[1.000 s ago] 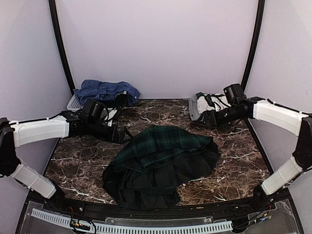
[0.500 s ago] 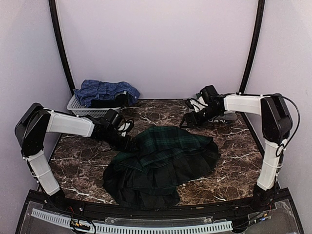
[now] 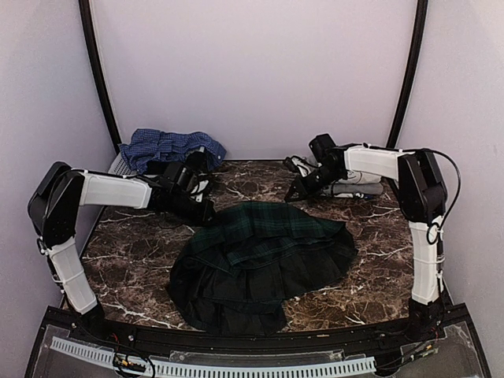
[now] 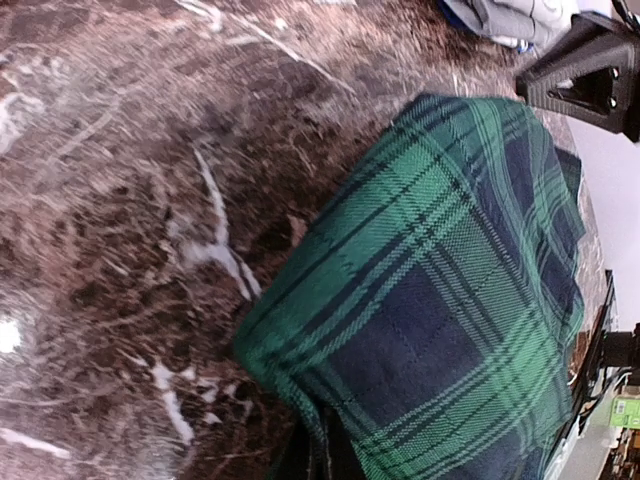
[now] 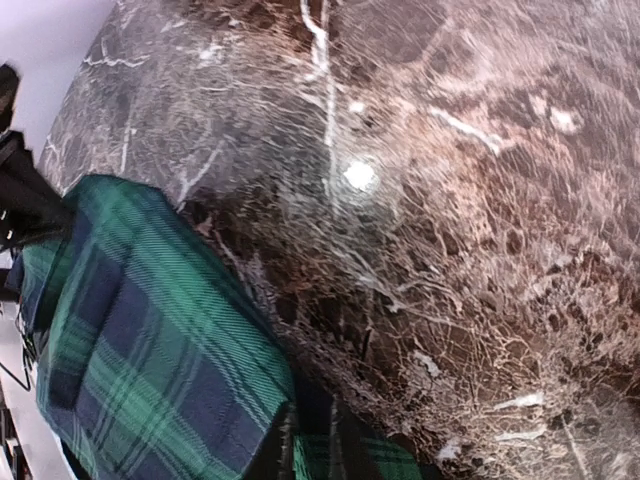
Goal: Fold and stack the mixed laundry pile
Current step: Pick up the crumpled skirt from the center of the board, then place the crumpled skirt at the center of the board, then flatten out the crumpled skirt at the center of the board.
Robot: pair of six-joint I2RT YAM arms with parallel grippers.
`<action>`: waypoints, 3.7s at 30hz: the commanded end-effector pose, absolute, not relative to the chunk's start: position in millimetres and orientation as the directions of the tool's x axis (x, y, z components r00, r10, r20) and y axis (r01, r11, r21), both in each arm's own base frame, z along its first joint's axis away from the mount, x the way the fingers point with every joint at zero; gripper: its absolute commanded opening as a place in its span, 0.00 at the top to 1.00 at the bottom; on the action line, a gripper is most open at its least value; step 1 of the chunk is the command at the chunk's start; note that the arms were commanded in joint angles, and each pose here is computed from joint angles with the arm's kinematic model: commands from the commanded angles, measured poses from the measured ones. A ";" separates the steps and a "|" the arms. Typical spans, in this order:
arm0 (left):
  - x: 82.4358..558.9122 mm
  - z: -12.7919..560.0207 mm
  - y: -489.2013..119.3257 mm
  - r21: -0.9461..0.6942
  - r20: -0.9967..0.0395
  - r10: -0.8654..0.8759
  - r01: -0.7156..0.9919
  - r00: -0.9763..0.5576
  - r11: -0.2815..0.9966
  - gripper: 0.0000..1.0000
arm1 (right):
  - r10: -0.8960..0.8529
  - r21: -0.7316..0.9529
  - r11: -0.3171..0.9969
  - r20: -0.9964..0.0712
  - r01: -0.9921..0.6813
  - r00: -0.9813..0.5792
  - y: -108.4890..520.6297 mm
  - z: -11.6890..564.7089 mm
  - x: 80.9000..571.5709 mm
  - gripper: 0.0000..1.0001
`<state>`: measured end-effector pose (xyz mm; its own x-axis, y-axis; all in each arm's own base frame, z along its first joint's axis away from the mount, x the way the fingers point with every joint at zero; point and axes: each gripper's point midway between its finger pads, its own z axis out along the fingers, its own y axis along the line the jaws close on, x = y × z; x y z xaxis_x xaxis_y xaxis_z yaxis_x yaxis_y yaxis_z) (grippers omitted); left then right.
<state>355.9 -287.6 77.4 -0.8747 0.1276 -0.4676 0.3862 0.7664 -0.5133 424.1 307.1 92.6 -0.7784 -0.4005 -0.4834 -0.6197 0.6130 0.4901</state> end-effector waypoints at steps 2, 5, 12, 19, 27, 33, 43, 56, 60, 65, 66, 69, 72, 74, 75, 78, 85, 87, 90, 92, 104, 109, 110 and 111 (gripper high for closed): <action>392.7 128.4 -286.9 -0.547 -0.563 0.059 0.425 -0.824 0.722 1.00 | -0.377 0.475 0.572 -0.572 -0.669 -0.728 316.7 148.3 430.7 1.00; 410.5 177.1 -287.1 -0.489 -0.653 0.059 0.480 -0.755 0.729 1.00 | -0.344 0.427 0.562 -0.658 -0.708 -0.670 317.3 197.4 435.8 1.00; 355.7 306.7 -311.0 -0.258 -0.870 0.206 0.769 -0.447 0.584 1.00 | -0.272 0.340 0.621 -0.752 -0.707 -0.600 298.2 266.9 433.0 1.00; 169.6 225.7 -357.7 -0.141 -0.789 0.564 0.965 -0.243 0.220 1.00 | -0.239 0.326 0.661 -0.762 -0.676 -0.602 270.7 276.5 408.0 1.00; 119.5 44.5 -323.4 -0.038 -0.344 0.863 0.924 -0.370 0.381 0.76 | -0.283 0.414 0.591 -0.698 -0.693 -0.658 281.5 245.0 364.6 0.89; 136.7 131.9 -353.7 -0.135 -0.663 0.621 0.882 -0.419 0.452 0.36 | -0.370 0.449 0.534 -0.639 -0.717 -0.675 313.8 214.8 327.7 0.66; 267.9 193.6 -224.2 -0.450 -0.723 -0.040 0.426 -0.690 0.785 0.17 | -0.407 0.493 0.514 -0.580 -0.702 -0.706 368.4 179.2 345.5 0.33; 359.8 104.3 -224.5 -0.549 -0.473 -0.161 0.147 -0.866 0.823 0.10 | -0.433 0.529 0.573 -0.452 -0.626 -0.780 412.3 152.9 341.0 0.11; 368.7 89.8 -230.2 -0.542 -0.446 -0.145 0.137 -0.883 0.829 0.09 | -0.433 0.521 0.619 -0.396 -0.587 -0.809 409.2 135.9 325.1 0.13; 376.1 84.2 -248.8 -0.598 -0.434 -0.127 0.180 -0.892 0.781 0.09 | -0.420 0.604 0.570 -0.369 -0.557 -0.829 425.0 132.3 310.7 0.14; 376.7 84.8 -250.7 -0.603 -0.438 -0.124 0.189 -0.890 0.775 0.11 | -0.418 0.612 0.567 -0.363 -0.552 -0.833 427.0 130.2 310.7 0.18; 376.4 92.8 -261.3 -0.641 -0.453 -0.113 0.235 -0.884 0.731 0.26 | -0.409 0.624 0.554 -0.372 -0.551 -0.833 433.9 129.7 315.5 0.45; 376.9 99.0 -265.5 -0.650 -0.466 -0.107 0.258 -0.878 0.715 0.42 | -0.399 0.634 0.522 -0.410 -0.571 -0.820 444.8 142.8 324.0 0.76; 380.7 106.2 -263.0 -0.638 -0.486 -0.116 0.262 -0.866 0.724 0.45 | -0.396 0.622 0.511 -0.443 -0.593 -0.805 450.9 156.5 331.4 1.00; 382.0 113.9 -261.6 -0.634 -0.503 -0.121 0.270 -0.856 0.725 0.45 | -0.393 0.613 0.505 -0.462 -0.607 -0.795 453.2 164.6 335.0 1.00; 390.0 143.1 -254.0 -0.601 -0.566 -0.140 0.290 -0.813 0.744 0.34 | -0.379 0.578 0.482 -0.540 -0.658 -0.751 458.2 197.6 346.0 1.00; 406.0 222.3 -199.0 -0.583 -0.672 -0.260 0.278 -0.694 0.763 0.18 | -0.323 0.419 0.307 -0.799 -0.855 -0.508 469.4 333.5 344.8 1.00; 400.4 248.8 -182.0 -0.551 -0.723 -0.268 0.298 -0.637 0.779 0.12 | -0.323 0.346 0.242 -0.853 -0.907 -0.411 469.5 367.3 322.6 1.00; 382.1 282.4 -159.4 -0.495 -0.781 -0.268 0.297 -0.565 0.817 0.07 | -0.392 0.223 0.167 -0.879 -0.960 -0.272 460.9 369.8 270.4 1.00; 368.6 289.9 -155.3 -0.485 -0.791 -0.258 0.311 -0.554 0.818 0.05 | -0.438 0.198 0.160 -0.864 -0.967 -0.250 448.9 339.5 241.5 1.00; 325.2 210.5 -183.4 -0.567 -0.681 -0.166 0.370 -0.713 0.735 0.09 | -0.523 0.525 0.548 -0.392 -0.651 -0.757 311.2 85.0 139.8 0.44; 304.1 192.7 -225.0 -0.505 -0.675 -0.006 0.456 -0.738 0.733 0.12 | -0.482 0.490 0.535 -0.492 -0.688 -0.725 305.4 125.5 145.4 0.20; 302.0 189.5 -232.5 -0.496 -0.671 0.027 0.476 -0.741 0.727 0.12 | -0.469 0.478 0.534 -0.519 -0.697 -0.715 305.5 136.4 149.4 0.17; 291.6 184.8 -243.4 -0.496 -0.655 0.070 0.498 -0.752 0.711 0.13 | -0.455 0.469 0.537 -0.540 -0.701 -0.709 304.6 146.4 153.9 0.15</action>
